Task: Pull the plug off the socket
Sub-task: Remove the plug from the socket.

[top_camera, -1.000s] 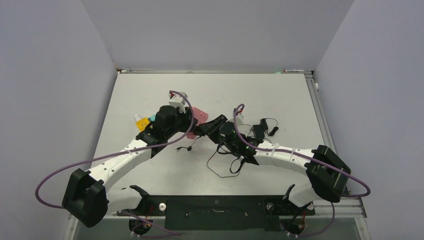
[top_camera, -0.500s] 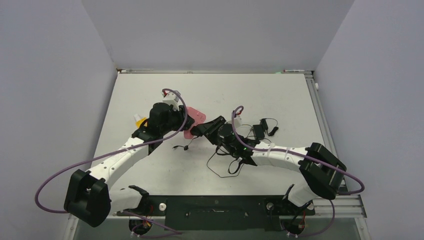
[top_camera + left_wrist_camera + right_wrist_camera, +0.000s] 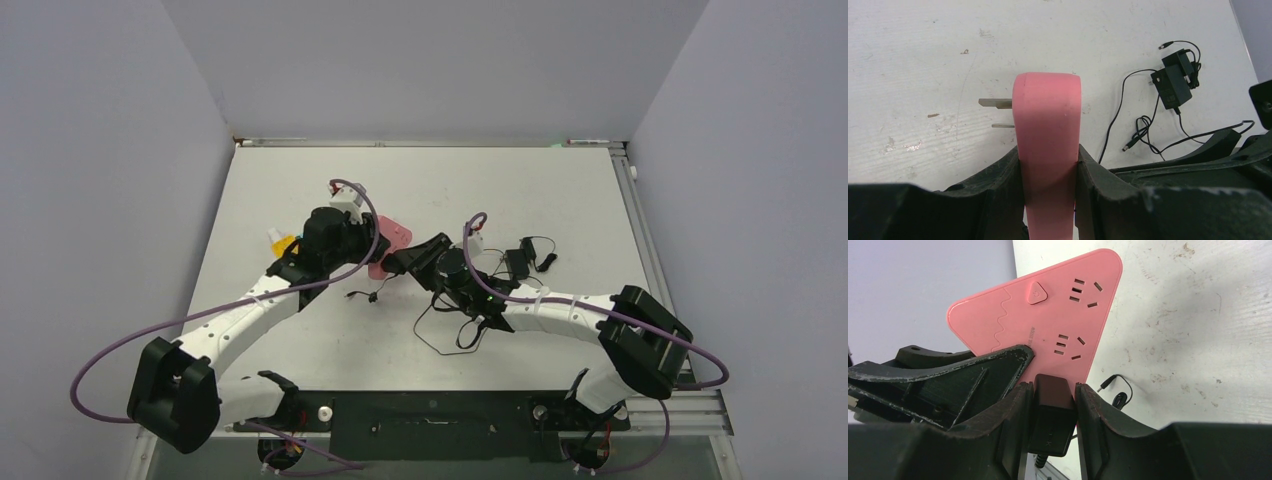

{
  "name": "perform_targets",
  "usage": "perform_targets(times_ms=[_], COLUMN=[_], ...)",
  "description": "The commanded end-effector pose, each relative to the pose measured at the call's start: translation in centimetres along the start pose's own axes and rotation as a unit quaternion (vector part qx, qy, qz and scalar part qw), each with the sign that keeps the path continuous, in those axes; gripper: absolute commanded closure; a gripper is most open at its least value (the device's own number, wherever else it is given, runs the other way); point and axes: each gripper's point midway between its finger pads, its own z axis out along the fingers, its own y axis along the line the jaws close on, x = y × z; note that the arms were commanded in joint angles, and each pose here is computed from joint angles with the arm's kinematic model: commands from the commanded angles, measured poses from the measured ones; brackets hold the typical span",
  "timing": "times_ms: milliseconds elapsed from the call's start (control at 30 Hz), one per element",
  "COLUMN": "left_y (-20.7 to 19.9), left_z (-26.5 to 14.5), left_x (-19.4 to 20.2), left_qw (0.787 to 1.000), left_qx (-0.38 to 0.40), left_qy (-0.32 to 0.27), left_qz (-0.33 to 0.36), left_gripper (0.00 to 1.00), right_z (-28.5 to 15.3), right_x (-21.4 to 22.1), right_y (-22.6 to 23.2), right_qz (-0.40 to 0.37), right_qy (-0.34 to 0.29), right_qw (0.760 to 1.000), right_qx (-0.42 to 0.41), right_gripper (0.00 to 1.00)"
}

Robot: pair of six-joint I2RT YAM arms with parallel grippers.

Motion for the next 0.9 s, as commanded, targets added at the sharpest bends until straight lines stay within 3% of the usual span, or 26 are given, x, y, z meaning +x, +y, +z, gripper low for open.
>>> perform_targets(times_ms=[0,300,867], left_y=[-0.6,-1.1,-1.5], left_z=[0.2,0.8,0.8], left_x=[-3.6,-1.9,-1.2], left_qw=[0.997,0.995,0.988], left_qx=[-0.026,-0.04,-0.06], left_qy=[-0.064,-0.037,-0.026], left_qz=[0.046,0.087,0.141], left_gripper=[1.0,1.0,1.0], right_z=[-0.4,-1.4,-1.7], right_x=[-0.1,-1.9,-3.4], right_y=[-0.1,3.1,3.3], right_qz=[-0.018,-0.021,-0.019], right_qy=[-0.002,-0.028,-0.039], right_qw=[1.0,0.999,0.999], right_qx=[0.011,-0.016,-0.014], right_gripper=[0.95,0.95,0.95])
